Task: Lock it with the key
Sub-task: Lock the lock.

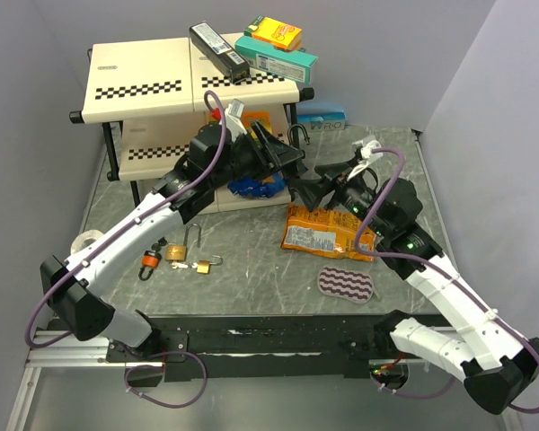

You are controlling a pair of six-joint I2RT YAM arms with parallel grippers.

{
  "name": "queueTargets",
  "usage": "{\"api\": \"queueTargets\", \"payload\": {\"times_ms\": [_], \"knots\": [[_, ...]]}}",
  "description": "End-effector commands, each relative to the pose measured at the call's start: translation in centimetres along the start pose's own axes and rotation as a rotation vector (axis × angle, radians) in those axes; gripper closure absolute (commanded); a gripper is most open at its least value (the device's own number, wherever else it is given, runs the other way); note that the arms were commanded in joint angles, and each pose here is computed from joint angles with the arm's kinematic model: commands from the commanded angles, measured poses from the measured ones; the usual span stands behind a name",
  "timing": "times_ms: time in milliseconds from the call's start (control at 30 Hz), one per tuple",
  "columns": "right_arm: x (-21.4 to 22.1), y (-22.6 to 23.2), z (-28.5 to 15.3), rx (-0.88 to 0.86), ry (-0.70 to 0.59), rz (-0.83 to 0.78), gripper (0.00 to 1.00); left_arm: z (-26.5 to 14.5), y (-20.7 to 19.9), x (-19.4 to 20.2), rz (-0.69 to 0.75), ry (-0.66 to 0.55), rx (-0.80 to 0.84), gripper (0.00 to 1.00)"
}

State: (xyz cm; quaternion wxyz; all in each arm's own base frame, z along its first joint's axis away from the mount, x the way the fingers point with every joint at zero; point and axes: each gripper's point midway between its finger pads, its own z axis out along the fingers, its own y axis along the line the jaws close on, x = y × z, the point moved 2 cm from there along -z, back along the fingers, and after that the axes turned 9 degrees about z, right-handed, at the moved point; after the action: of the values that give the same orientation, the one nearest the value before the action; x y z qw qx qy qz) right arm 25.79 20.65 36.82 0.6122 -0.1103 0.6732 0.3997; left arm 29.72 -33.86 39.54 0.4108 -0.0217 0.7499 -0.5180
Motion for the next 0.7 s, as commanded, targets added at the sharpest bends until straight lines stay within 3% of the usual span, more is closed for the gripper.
{"api": "queueTargets", "payload": {"times_ms": [0, 400, 667], "knots": [[-4.9, 1.7, 0.9, -0.025, -0.175, -0.075, 0.19, -2.6, -6.1, -3.6, -0.007, -0.130, 0.198, 0.99], [-3.1, 0.3, 2.7, 0.062, -0.150, -0.125, 0.38, -3.3, -6.4, -3.7, -0.030, -0.134, 0.208, 0.99], [-3.6, 0.2, 3.3, 0.076, -0.168, -0.117, 0.39, -3.3, -5.5, -2.8, -0.055, -0.112, 0.189, 0.99]]}}
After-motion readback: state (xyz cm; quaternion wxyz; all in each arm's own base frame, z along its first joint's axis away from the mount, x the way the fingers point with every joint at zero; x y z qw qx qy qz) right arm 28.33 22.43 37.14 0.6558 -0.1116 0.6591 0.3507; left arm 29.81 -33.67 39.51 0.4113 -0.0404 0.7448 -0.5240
